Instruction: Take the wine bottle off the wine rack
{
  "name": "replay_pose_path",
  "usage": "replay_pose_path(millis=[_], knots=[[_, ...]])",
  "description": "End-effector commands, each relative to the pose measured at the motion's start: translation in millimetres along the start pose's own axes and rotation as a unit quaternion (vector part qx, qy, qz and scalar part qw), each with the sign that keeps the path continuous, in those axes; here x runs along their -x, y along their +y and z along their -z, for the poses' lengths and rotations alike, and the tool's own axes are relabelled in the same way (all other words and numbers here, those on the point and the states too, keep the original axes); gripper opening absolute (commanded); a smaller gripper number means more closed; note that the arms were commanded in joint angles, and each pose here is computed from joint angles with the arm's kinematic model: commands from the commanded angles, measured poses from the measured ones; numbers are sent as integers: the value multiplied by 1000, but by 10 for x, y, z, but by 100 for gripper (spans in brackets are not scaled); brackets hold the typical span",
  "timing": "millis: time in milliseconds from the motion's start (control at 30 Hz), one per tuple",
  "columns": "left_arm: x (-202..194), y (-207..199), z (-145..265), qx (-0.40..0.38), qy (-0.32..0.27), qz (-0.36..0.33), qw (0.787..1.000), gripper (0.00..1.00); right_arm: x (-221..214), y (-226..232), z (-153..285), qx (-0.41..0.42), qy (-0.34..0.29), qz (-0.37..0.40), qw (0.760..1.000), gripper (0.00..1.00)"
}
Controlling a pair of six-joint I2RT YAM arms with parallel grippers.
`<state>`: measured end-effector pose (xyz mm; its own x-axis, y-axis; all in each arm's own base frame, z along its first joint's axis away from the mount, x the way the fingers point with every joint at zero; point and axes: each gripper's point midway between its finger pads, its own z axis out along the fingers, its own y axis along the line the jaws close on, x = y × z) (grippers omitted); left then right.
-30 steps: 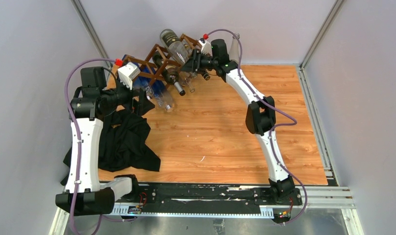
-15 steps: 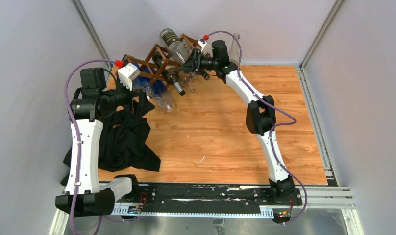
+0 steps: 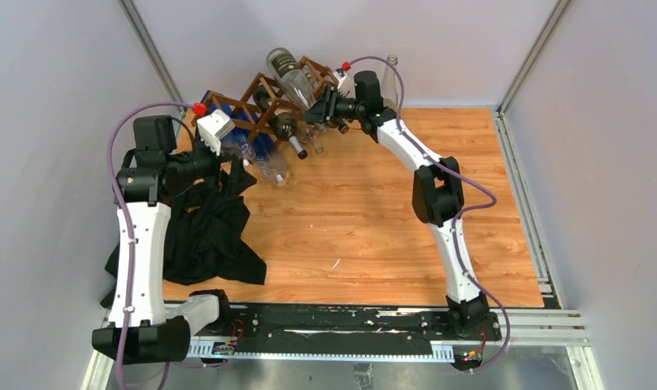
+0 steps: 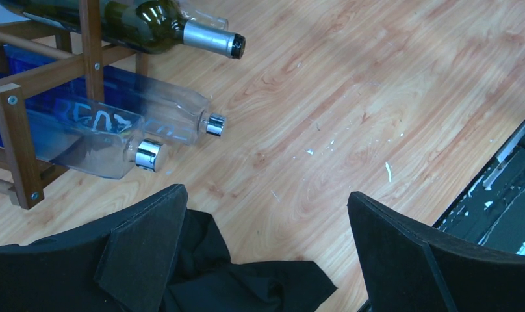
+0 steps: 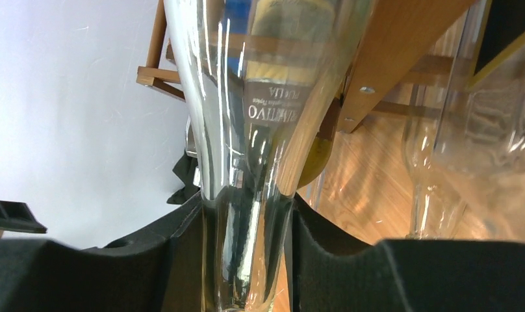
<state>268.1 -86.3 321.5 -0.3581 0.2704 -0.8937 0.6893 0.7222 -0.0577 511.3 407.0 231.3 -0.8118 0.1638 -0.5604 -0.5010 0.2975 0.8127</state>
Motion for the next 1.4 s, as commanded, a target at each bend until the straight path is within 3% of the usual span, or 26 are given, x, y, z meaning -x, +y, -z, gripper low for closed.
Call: replay_pose_path(millis=[0, 400, 967, 1200, 1367], knots=[[-76, -10, -41, -19, 4, -30, 999, 100, 146, 713, 187, 62, -23, 63, 996, 0], [-81, 81, -117, -28, 9, -67, 997, 100, 124, 1523, 656, 142, -48, 78, 986, 0], [-28, 84, -163, -39, 8, -156, 987, 100, -514, 1876, 1229, 159, -41, 76, 983, 0], [-179, 24, -148, -45, 13, -331, 943, 100, -1110, 1890, 1357, 130, 1, 79, 988, 0], [-280, -97, -164, -51, 32, -456, 888, 100, -1500, 1951, 1480, 120, 22, 78, 989, 0]])
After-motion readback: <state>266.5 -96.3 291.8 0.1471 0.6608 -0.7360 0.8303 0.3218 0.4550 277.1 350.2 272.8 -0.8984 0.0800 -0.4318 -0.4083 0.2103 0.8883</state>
